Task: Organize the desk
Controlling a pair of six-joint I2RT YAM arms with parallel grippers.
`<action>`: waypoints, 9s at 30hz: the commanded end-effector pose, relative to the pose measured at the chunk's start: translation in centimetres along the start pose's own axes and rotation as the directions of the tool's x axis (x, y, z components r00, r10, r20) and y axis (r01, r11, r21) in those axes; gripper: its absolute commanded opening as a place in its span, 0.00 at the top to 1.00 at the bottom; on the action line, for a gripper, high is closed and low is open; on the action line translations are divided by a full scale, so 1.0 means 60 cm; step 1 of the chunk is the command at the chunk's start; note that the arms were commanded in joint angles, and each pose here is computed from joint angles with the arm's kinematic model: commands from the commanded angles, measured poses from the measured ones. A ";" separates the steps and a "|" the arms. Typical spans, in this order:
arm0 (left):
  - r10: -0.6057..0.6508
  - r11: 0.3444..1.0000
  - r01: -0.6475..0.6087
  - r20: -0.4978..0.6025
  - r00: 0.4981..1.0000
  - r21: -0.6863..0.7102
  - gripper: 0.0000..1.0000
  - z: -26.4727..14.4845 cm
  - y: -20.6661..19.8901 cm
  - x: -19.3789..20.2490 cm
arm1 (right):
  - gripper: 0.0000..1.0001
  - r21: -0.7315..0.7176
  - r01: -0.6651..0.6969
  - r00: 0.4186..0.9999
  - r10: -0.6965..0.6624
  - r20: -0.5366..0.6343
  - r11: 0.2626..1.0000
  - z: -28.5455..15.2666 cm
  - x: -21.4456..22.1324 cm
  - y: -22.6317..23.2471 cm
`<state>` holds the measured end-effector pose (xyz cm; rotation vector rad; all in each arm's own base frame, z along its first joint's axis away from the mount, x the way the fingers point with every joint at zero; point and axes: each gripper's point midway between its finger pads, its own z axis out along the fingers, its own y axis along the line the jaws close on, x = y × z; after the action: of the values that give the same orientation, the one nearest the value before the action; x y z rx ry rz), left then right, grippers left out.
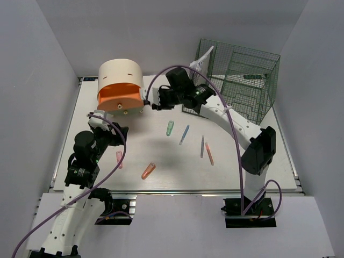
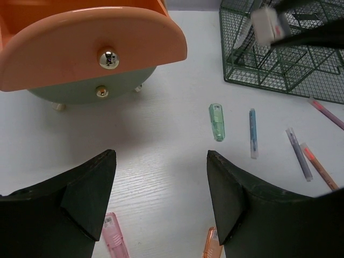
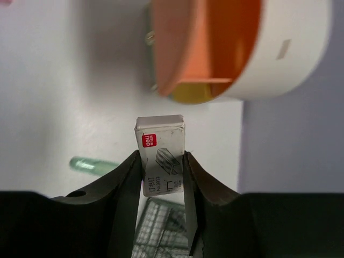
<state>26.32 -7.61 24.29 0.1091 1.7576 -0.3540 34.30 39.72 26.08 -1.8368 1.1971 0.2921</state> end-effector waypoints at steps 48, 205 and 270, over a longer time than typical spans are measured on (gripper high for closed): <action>-0.010 0.996 0.018 0.082 0.997 -0.093 0.22 -0.019 0.024 -0.032 | 0.38 0.481 -0.154 0.904 -0.073 0.421 0.863 0.106 -0.222 -0.226; -0.380 0.876 0.330 -0.083 0.921 -0.351 0.82 0.228 0.117 0.058 | 1.00 0.149 -0.723 0.664 0.618 0.421 0.675 -0.298 0.141 0.168; -0.731 0.576 0.155 -0.421 0.537 -0.803 0.35 -0.008 0.125 0.373 | 1.00 0.181 -0.718 0.669 0.592 0.450 0.673 -0.328 0.139 0.161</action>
<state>22.55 -3.00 1.75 -0.9527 2.6320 -0.0004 25.84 18.06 26.08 -0.9035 1.5497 0.7466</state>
